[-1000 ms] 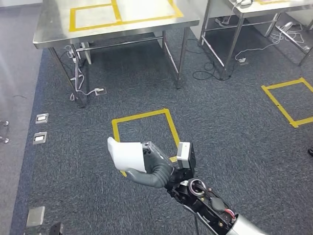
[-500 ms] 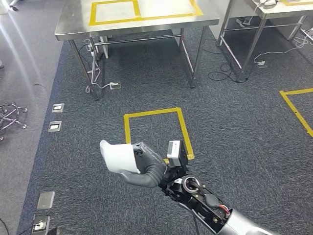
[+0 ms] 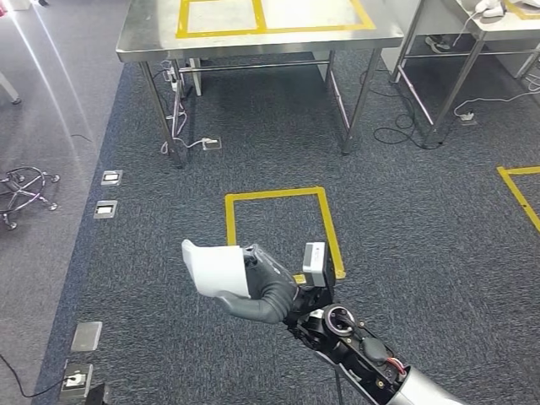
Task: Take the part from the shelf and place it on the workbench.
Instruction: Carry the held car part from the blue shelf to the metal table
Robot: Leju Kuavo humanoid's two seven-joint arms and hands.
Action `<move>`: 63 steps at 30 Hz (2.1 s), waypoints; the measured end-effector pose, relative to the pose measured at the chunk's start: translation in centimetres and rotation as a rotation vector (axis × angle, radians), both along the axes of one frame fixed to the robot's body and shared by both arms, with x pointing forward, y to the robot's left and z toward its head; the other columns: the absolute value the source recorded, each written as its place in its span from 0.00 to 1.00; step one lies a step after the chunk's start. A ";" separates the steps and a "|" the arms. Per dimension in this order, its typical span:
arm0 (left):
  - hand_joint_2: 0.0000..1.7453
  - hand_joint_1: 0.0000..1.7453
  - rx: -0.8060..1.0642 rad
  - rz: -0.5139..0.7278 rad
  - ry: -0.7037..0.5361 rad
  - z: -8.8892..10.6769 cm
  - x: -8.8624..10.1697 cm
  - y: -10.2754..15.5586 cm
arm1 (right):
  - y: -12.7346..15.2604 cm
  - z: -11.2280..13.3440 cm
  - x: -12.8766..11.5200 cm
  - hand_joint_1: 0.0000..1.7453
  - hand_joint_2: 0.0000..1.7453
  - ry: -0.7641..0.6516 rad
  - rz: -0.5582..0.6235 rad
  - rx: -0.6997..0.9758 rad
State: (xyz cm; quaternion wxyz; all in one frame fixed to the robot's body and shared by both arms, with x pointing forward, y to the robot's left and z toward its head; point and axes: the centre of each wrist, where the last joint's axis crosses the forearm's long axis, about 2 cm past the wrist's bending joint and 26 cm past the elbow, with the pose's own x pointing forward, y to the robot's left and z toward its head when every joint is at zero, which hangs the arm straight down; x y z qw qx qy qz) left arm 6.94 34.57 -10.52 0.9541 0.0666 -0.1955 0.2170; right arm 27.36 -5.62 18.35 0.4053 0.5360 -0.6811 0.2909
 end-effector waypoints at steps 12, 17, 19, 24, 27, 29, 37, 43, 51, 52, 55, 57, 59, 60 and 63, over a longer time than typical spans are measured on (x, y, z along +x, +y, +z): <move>1.00 0.00 0.000 0.002 0.001 0.0 0.0 0.0 | 0.0 0.0 0.0 1.00 1.00 -0.001 0.005 0.000; 1.00 0.00 0.000 0.003 0.001 0.0 0.0 0.0 | 0.0 0.0 0.0 1.00 1.00 0.000 0.007 0.002; 1.00 0.00 0.000 0.003 0.001 0.0 0.0 0.0 | 0.0 0.0 0.0 1.00 1.00 0.000 0.008 0.002; 1.00 0.00 -0.001 0.003 0.000 0.0 0.0 0.0 | 0.1 0.1 0.0 1.00 1.00 0.000 0.009 0.004; 1.00 0.00 -0.002 0.003 0.000 0.0 0.0 0.0 | 0.1 0.1 0.0 1.00 1.00 -0.001 0.008 0.005; 1.00 0.00 -0.002 0.003 0.000 0.0 0.0 0.0 | 0.1 0.1 0.0 1.00 1.00 -0.001 0.008 0.006; 1.00 0.00 0.000 0.002 0.000 0.0 0.0 0.1 | 0.1 0.1 0.0 1.00 1.00 -0.002 0.008 0.010; 1.00 0.00 0.001 0.002 -0.002 0.0 0.1 0.2 | 0.4 0.3 0.0 1.00 1.00 -0.004 0.012 0.018; 1.00 0.00 0.002 0.003 -0.004 0.1 0.1 0.3 | 0.3 -0.1 -0.1 1.00 1.00 0.006 0.012 0.012; 1.00 0.00 0.003 0.004 -0.004 0.1 0.1 0.4 | 0.4 -0.1 -0.1 1.00 1.00 0.005 0.012 0.012; 1.00 0.00 0.003 0.005 -0.002 0.0 0.1 0.4 | 0.4 0.0 -0.1 1.00 1.00 0.003 0.014 0.014; 1.00 0.00 0.003 0.005 -0.004 0.1 0.2 0.3 | 0.5 0.1 0.0 1.00 1.00 0.000 0.016 0.015; 1.00 0.00 0.003 0.005 -0.004 0.1 0.2 0.3 | 0.5 0.1 0.0 1.00 1.00 0.000 0.016 0.014; 1.00 0.00 0.003 0.005 -0.003 0.1 0.1 0.3 | 0.5 0.1 0.0 1.00 1.00 0.001 0.016 0.012; 1.00 0.00 0.003 0.005 0.000 0.0 0.0 0.3 | 0.5 0.0 0.0 1.00 1.00 0.004 0.016 0.009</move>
